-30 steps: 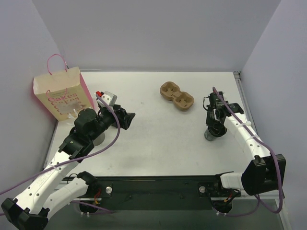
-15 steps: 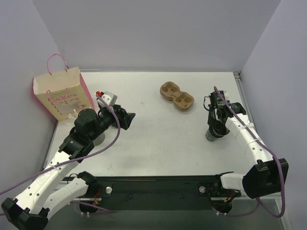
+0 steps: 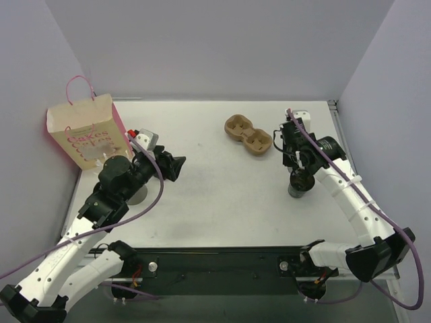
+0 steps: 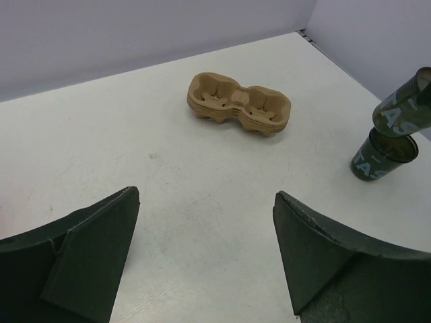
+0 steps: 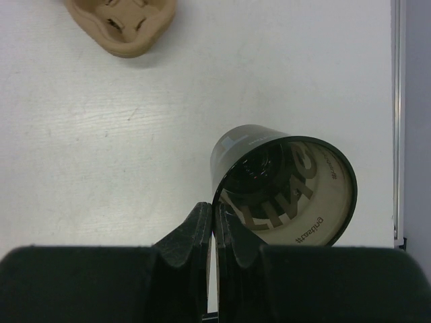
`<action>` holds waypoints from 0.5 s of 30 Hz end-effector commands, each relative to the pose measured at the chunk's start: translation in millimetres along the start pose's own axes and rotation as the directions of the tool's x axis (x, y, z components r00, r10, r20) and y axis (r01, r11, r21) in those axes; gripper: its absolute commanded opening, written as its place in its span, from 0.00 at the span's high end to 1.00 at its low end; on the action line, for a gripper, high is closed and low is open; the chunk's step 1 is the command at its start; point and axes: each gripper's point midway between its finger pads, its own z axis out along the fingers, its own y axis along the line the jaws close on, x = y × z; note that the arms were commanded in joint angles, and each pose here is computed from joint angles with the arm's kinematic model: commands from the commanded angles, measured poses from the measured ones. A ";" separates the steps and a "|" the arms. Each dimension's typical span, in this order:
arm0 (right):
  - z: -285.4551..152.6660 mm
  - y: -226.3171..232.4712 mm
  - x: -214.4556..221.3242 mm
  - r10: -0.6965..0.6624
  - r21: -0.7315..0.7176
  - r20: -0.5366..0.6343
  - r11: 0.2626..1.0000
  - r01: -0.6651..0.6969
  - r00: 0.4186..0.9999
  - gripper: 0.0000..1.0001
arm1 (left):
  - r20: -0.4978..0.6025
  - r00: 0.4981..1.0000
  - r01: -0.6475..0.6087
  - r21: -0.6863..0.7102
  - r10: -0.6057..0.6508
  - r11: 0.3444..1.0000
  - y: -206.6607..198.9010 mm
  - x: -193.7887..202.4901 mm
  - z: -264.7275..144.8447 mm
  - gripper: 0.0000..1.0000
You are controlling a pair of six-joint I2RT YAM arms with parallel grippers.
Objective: Pack the takeout coffee
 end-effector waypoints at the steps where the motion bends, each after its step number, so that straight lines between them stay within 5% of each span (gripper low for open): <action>1: -19.3 23.4 -7.0 -0.076 -0.042 0.028 0.996 0.077 0.997 1.00 | 0.130 0.991 -0.018 -0.075 0.028 0.997 11.5 -32.4 -14.8 0.09; 15: -7.6 218.8 20.3 -0.368 -0.318 0.079 0.872 0.373 0.927 1.00 | 0.393 0.917 0.077 -0.336 0.066 0.939 62.4 -71.0 -77.3 0.09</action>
